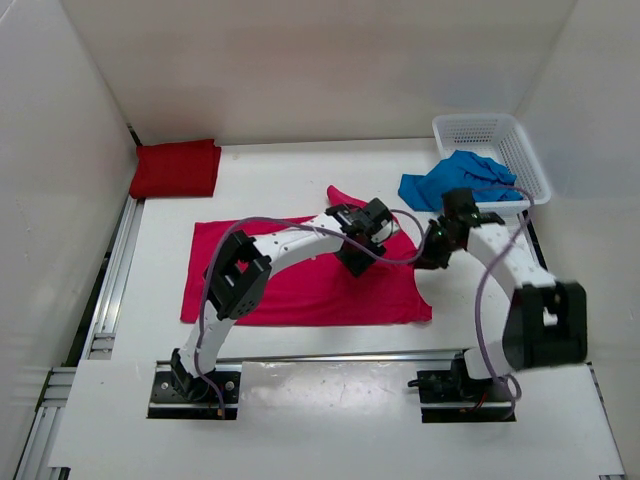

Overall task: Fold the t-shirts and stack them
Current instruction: Fold the flattened tshirt in 1/3 of the way

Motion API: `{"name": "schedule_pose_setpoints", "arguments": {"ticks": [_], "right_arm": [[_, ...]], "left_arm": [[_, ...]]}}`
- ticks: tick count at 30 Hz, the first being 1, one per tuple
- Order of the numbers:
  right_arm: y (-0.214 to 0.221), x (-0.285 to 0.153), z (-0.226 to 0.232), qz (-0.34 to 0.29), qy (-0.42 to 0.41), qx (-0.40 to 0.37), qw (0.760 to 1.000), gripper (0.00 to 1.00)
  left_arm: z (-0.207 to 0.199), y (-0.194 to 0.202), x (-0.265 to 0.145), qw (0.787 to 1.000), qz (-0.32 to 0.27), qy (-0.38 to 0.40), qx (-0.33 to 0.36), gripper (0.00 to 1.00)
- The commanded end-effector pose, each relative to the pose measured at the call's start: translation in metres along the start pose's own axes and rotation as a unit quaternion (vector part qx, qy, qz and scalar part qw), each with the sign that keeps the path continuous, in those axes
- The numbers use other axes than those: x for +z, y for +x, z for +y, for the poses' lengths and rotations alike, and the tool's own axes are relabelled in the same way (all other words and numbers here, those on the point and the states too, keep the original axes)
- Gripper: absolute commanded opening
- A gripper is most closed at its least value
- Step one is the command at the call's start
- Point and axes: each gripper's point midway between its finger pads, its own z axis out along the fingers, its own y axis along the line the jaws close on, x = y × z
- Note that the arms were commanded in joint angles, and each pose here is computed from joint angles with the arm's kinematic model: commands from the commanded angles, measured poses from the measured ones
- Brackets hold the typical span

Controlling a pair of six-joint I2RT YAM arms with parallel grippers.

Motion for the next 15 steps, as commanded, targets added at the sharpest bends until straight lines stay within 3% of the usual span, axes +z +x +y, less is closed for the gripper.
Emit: {"name": "schedule_pose_setpoints", "arguments": {"ticks": [1, 6, 15], "right_arm": [[0.038, -0.012, -0.032, 0.011, 0.021, 0.013, 1.0, 0.16], [0.084, -0.002, -0.038, 0.049, -0.028, 0.049, 0.997, 0.07], [0.089, 0.015, -0.04, 0.057, -0.041, 0.075, 0.995, 0.03]], "left_arm": [[-0.037, -0.022, -0.042, 0.997, -0.039, 0.064, 0.019, 0.64], [-0.098, -0.006, -0.053, 0.981, -0.008, 0.186, 0.045, 0.6], [-0.088, -0.035, -0.011, 0.988, -0.04, 0.146, 0.041, 0.59]]}}
